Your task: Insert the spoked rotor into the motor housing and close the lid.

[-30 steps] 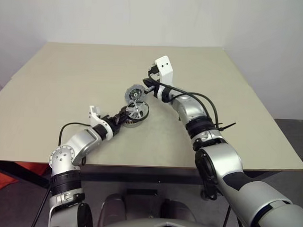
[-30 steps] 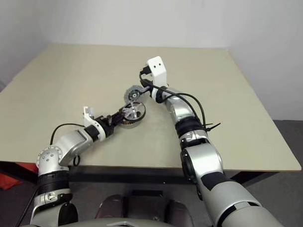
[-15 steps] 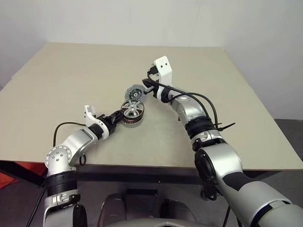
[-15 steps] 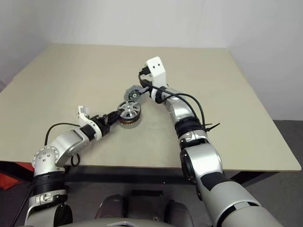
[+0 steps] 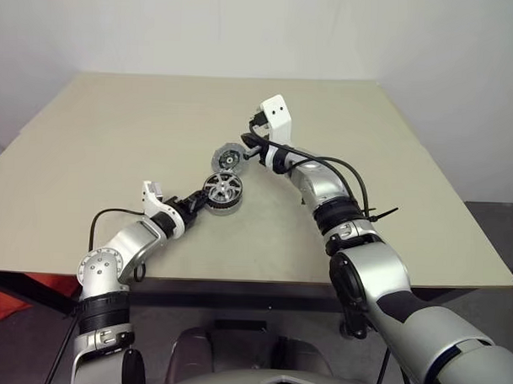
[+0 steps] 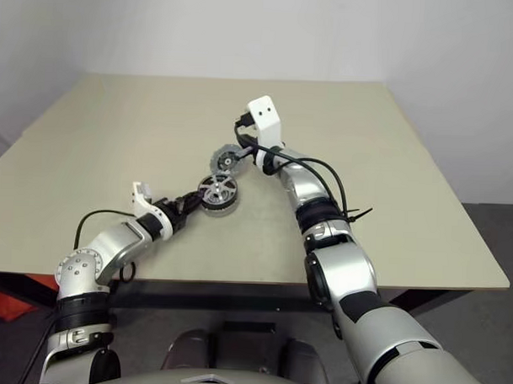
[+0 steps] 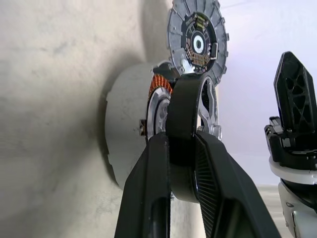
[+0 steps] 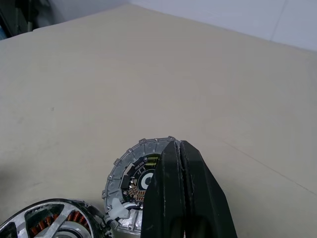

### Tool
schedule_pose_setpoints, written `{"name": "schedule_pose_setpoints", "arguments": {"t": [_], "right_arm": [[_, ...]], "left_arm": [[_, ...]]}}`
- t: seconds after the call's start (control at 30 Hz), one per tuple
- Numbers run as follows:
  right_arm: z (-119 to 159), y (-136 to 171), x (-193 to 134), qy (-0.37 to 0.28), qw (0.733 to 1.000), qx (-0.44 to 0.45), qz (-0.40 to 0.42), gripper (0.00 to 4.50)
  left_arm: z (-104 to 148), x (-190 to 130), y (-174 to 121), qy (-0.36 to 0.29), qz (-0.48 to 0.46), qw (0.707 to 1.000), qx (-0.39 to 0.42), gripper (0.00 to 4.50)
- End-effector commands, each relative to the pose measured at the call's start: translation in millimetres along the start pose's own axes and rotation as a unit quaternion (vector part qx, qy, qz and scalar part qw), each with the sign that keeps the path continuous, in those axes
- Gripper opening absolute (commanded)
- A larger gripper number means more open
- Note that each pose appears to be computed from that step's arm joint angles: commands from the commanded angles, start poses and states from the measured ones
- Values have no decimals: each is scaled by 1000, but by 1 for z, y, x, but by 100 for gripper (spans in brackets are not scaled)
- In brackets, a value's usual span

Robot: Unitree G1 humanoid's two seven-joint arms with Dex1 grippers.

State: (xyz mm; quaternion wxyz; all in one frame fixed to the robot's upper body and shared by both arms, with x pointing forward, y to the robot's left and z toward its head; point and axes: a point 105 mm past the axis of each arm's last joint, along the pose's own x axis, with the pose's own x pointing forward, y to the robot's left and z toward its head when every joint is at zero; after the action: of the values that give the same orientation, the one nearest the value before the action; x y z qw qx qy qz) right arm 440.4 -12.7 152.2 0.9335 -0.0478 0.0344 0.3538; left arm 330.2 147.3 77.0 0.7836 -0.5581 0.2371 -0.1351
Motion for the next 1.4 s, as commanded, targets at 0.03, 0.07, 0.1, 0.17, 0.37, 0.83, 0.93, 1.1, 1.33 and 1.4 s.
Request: {"name": "schedule_pose_setpoints", "arguments": {"t": [0.03,0.07,0.1,0.17,0.37,0.83,0.93,1.1,1.33,1.4], "right_arm": [[15,2,2,-22,1000,-15,2,0],[15,2,2,-22,1000,-15,3,0],[16,2,2,-22,1000,-15,3,0],[16,2,2,-23,1000,-15,3,0],[16,2,2,-23,1000,-16,3,0],[15,4,3,-22,1000,-19,6,0],[14,4,3,-21,1000,-19,6,0],[13,5,4,-20,1000,-19,7,0],[11,15,4,-20,999,-12,38,0],[-1,27,3,-2,997,-11,71,0]], "left_arm": [[9,-2,-8,-18,-15,1000,7,38],[9,-2,-8,-19,-14,1000,7,38],[9,-2,-8,-20,-14,1000,7,38],[8,-1,-8,-18,-15,1000,11,38],[-3,3,-9,6,-12,999,33,165],[20,-17,-42,-17,-86,995,55,256],[27,-27,-56,-26,-109,991,67,256],[34,-37,-70,-36,-128,988,81,256],[40,-36,-66,-60,-103,986,114,256],[45,-33,-58,-75,-78,984,139,256]]}}
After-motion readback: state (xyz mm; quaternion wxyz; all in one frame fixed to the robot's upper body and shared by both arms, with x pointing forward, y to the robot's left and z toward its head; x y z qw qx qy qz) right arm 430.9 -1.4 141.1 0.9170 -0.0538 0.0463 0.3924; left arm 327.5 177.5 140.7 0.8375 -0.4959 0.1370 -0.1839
